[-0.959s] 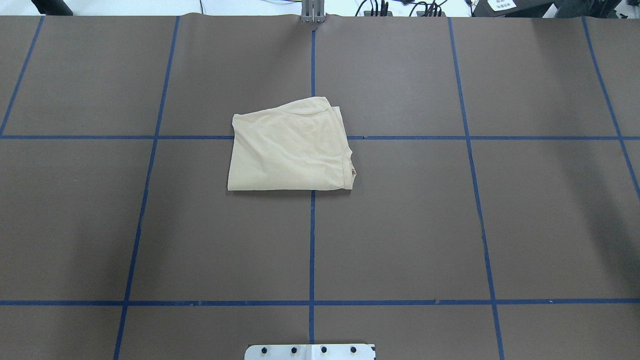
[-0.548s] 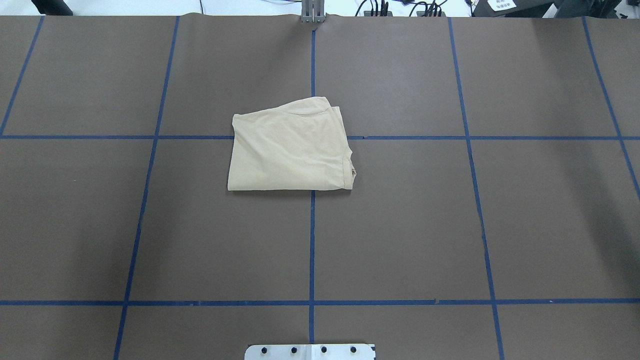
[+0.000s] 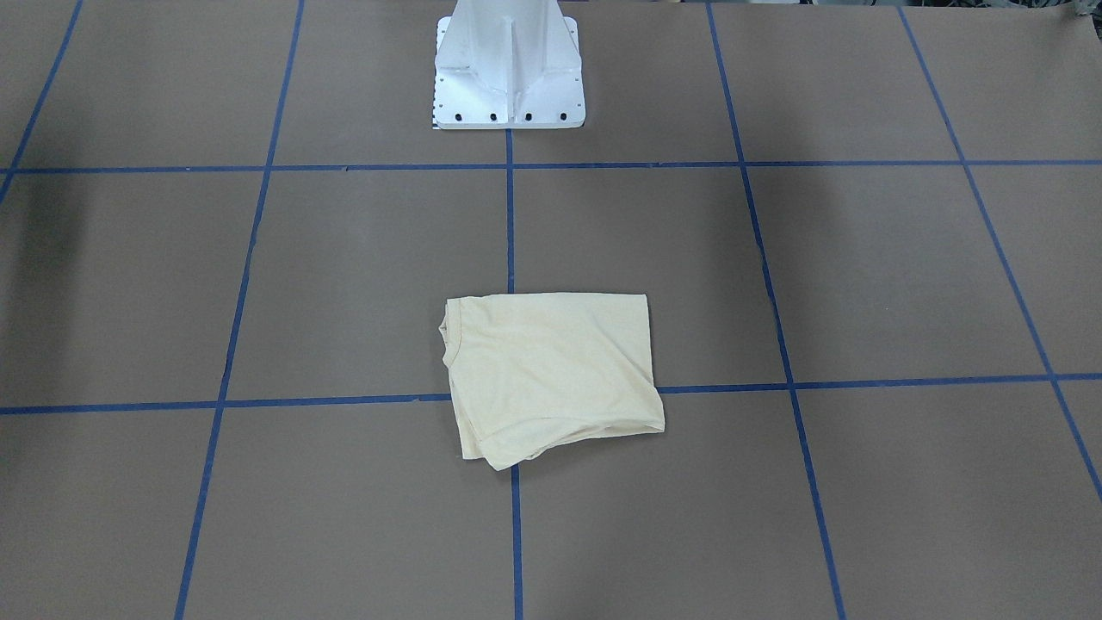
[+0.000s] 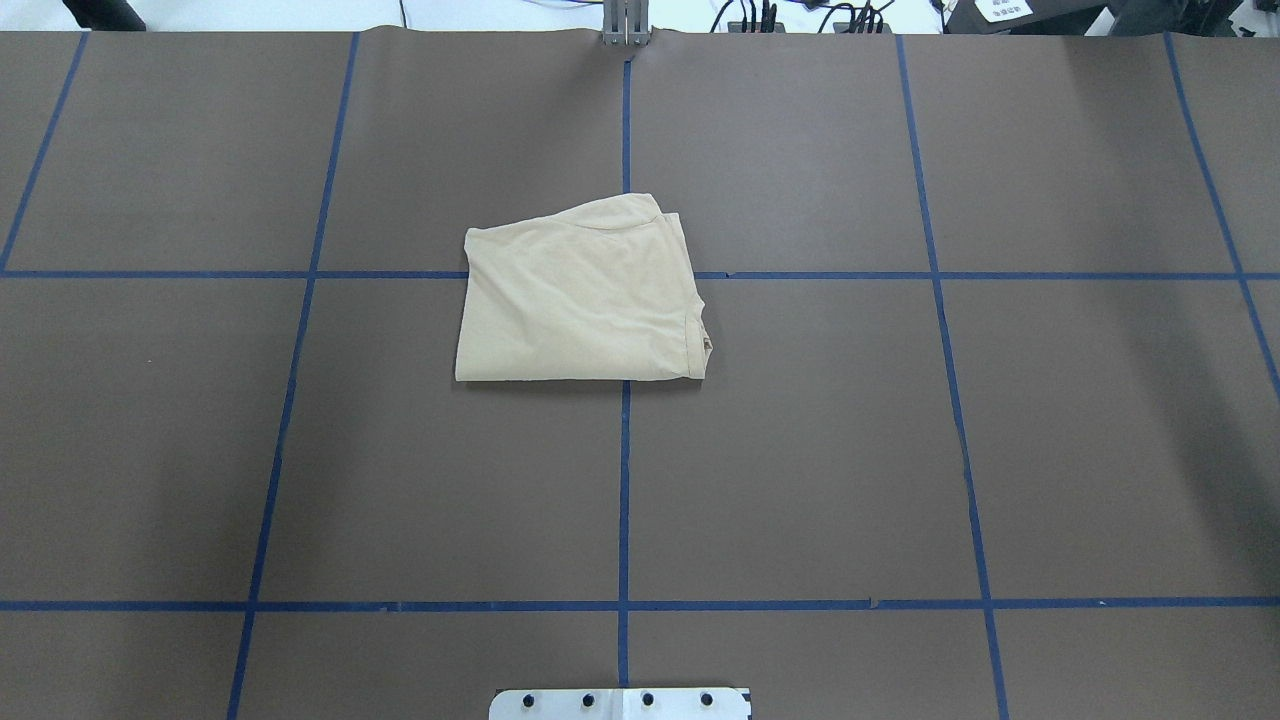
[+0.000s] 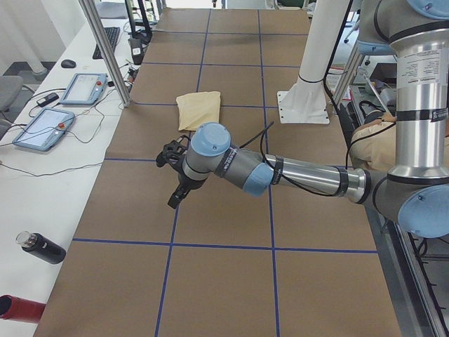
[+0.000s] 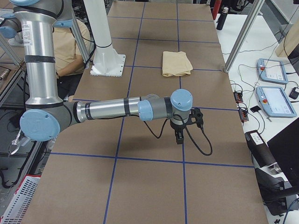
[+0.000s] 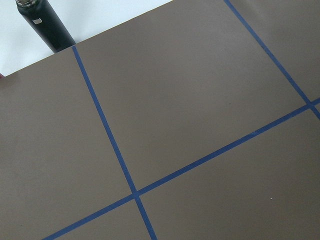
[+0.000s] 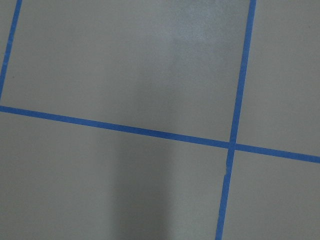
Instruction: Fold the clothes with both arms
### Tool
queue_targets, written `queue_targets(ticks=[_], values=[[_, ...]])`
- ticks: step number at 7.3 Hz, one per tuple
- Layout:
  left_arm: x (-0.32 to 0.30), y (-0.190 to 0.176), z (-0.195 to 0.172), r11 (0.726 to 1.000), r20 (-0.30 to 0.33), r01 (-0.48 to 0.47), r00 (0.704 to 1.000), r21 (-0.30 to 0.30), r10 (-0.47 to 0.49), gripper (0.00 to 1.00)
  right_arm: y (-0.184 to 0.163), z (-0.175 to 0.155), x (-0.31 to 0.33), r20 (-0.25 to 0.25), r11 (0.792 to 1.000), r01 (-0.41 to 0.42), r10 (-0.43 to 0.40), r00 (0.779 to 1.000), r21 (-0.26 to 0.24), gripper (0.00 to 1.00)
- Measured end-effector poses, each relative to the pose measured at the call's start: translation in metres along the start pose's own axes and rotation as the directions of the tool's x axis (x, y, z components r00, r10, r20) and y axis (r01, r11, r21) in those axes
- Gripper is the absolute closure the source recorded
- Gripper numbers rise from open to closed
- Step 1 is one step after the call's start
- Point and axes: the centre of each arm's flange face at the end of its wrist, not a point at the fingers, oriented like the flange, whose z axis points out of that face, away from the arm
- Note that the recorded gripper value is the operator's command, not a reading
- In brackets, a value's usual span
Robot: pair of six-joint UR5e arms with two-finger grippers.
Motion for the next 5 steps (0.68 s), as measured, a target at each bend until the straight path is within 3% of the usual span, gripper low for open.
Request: queue_targets(ticks=[5], values=[[0.0009, -0.0011, -0.0012, 1.000, 0.003, -0.001, 1.000, 0.002, 0.001, 0.00, -0.0001, -0.0003, -0.0005, 0.001, 1.000, 0.001, -0.001, 1.000, 0.001, 0.00]])
